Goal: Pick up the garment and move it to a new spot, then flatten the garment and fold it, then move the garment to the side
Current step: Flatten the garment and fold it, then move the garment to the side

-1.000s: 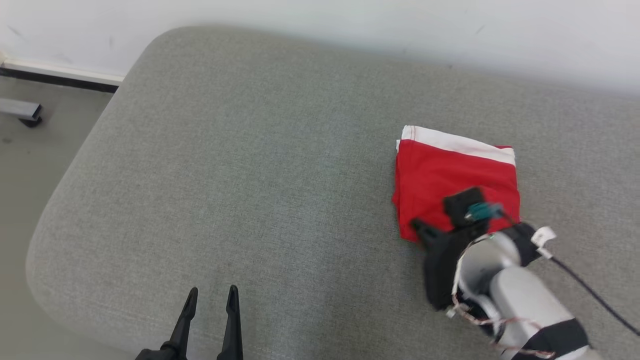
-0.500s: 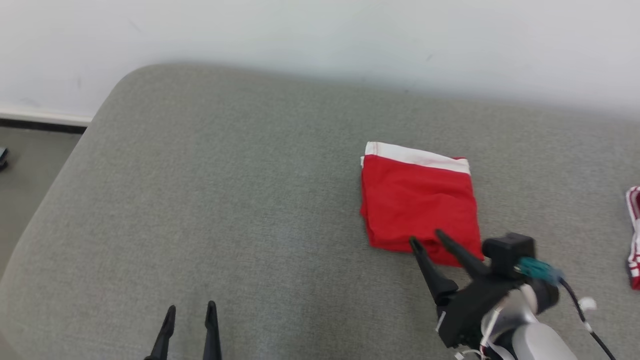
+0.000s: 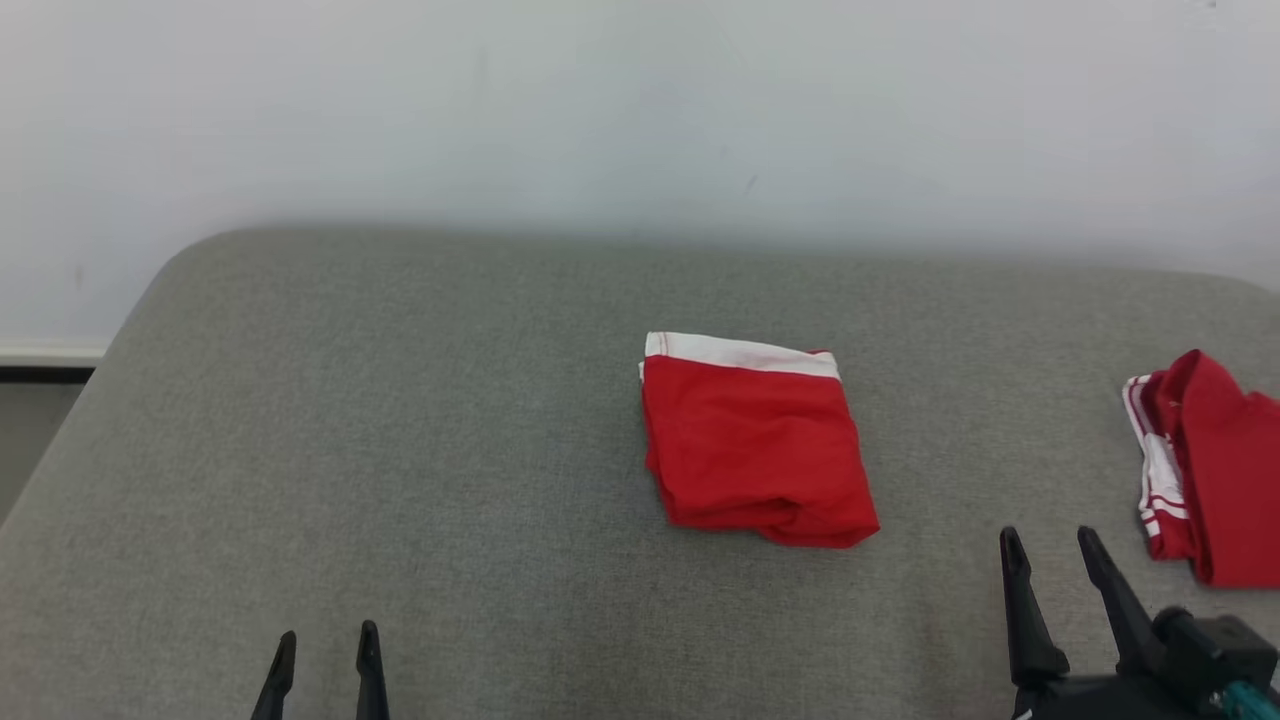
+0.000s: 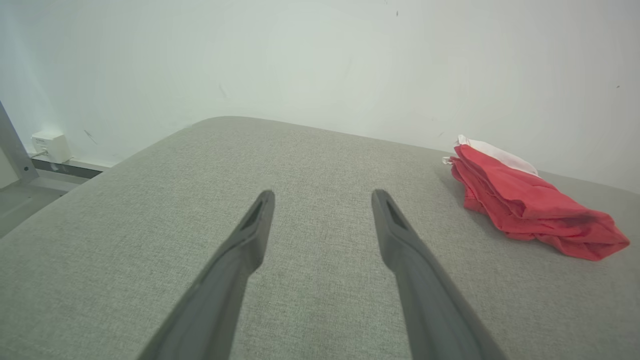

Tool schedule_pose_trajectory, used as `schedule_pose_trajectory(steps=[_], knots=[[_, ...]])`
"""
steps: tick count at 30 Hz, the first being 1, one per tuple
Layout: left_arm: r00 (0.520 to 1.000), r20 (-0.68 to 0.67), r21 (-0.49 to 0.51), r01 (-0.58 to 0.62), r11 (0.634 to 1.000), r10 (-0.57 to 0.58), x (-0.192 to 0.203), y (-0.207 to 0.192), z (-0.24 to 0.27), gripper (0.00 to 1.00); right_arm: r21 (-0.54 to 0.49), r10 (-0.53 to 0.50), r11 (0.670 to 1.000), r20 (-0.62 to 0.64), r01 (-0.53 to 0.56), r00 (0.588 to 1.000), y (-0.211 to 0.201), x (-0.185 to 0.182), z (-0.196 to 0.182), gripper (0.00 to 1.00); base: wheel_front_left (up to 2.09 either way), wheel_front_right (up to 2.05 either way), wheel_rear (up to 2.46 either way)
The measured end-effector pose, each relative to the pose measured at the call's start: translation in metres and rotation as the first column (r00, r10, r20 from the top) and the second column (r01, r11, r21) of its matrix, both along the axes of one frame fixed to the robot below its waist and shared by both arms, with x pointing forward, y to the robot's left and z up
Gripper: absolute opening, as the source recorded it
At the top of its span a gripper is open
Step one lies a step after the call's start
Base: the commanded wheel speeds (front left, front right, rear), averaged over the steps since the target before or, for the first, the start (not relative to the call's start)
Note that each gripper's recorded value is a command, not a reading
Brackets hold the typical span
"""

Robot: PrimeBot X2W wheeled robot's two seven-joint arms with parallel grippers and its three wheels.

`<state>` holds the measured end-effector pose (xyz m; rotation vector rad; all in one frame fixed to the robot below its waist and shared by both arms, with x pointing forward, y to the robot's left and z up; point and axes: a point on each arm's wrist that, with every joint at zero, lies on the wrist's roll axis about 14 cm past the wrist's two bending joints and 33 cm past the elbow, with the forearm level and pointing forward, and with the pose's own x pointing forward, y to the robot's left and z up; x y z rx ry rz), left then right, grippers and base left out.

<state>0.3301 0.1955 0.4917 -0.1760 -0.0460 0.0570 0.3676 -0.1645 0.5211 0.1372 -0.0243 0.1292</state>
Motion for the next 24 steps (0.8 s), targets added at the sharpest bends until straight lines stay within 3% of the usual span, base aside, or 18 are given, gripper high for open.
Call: schedule_pose_trajectory(steps=[12,24], knots=[[0.997,-0.016,0.049,0.078,0.996,-0.077,-0.002,-0.014,-0.006,1.00,0.037,-0.050,0.998,-0.068,0.053,0.996,-0.014,-0.033,-0.035,1.00,0.00,0.00,0.00],[0.996,-0.024,0.051,0.091,0.995,-0.090,-0.008,-0.017,-0.009,1.00,0.051,-0.071,0.996,-0.058,0.074,0.996,-0.018,-0.041,-0.038,1.00,0.00,0.00,0.00]])
